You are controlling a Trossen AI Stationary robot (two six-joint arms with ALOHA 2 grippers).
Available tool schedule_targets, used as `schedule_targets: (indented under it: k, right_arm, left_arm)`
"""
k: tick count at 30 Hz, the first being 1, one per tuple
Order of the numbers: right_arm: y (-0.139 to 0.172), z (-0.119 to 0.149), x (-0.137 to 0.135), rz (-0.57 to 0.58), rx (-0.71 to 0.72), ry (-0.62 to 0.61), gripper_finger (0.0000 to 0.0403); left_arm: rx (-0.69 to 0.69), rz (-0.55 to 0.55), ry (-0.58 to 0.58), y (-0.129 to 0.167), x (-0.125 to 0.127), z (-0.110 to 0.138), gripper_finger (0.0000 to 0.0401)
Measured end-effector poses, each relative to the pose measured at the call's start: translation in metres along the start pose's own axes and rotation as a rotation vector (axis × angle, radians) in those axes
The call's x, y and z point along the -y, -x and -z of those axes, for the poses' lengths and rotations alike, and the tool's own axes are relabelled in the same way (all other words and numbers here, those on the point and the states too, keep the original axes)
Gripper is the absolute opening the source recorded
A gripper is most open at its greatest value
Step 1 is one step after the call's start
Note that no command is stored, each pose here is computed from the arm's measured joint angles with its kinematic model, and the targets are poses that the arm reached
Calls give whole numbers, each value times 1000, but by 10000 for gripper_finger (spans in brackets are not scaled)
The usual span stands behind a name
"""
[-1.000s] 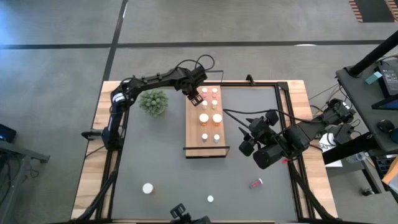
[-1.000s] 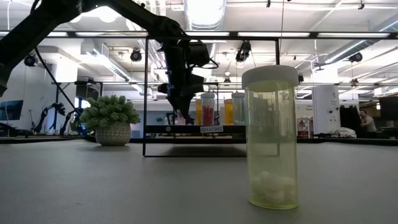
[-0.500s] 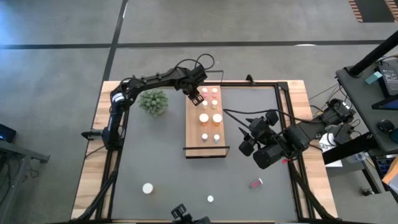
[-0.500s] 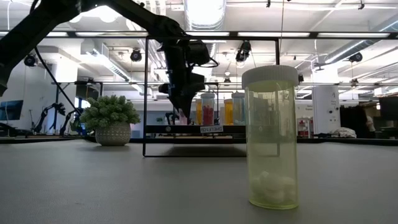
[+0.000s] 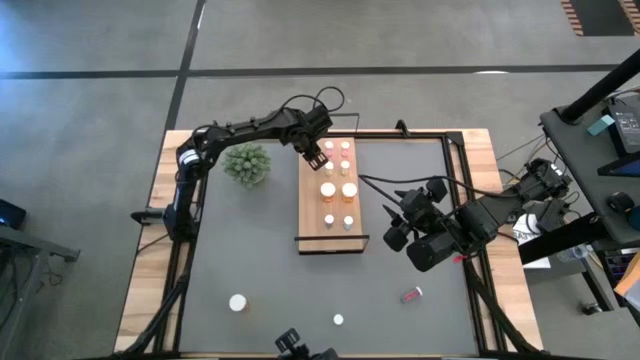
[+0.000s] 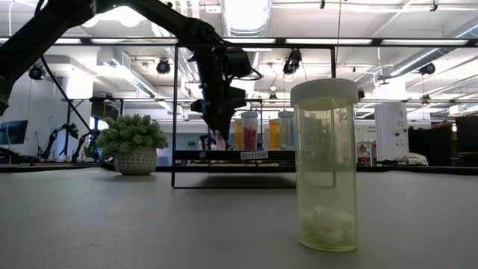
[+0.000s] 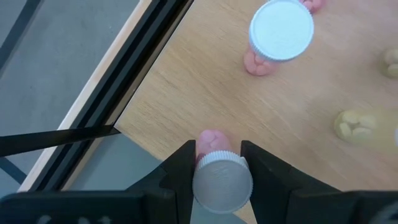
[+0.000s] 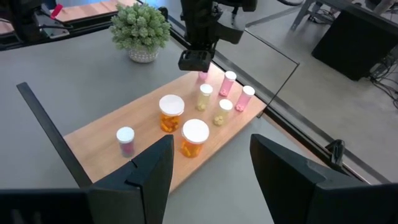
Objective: Pick and place medicine bottles onto shelf by color
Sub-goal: Put the pink pill bottle aligned with the other pink pill bottles on the shelf, then put the yellow pill bottle aligned with the other yellow pill bottles on the shelf
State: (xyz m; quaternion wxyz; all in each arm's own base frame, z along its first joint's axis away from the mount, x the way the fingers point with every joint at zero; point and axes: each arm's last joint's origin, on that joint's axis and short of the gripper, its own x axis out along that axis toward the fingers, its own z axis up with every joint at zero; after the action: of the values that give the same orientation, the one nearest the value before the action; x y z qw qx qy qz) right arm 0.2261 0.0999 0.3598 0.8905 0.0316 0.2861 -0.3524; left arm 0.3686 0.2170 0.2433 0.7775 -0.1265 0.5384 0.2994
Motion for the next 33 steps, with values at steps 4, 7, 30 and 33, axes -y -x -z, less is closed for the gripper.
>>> schedule_targets:
  k: [4,7,30,33]
  right_arm:
    - [0,0,0,0,0,-1,203]
    - [0,0,0,-1,0,-1,203]
    - [0,0,0,-1,0,-2,203]
    - [0,0,0,-2,1,-2,203]
  left_arm:
    - [2,1,1,0,0,0,103]
    - [7,4,2,0,0,-1,103]
    - [55,10,-2,11,1,-5,173]
    - [88,23,3,25,-1,-6,173]
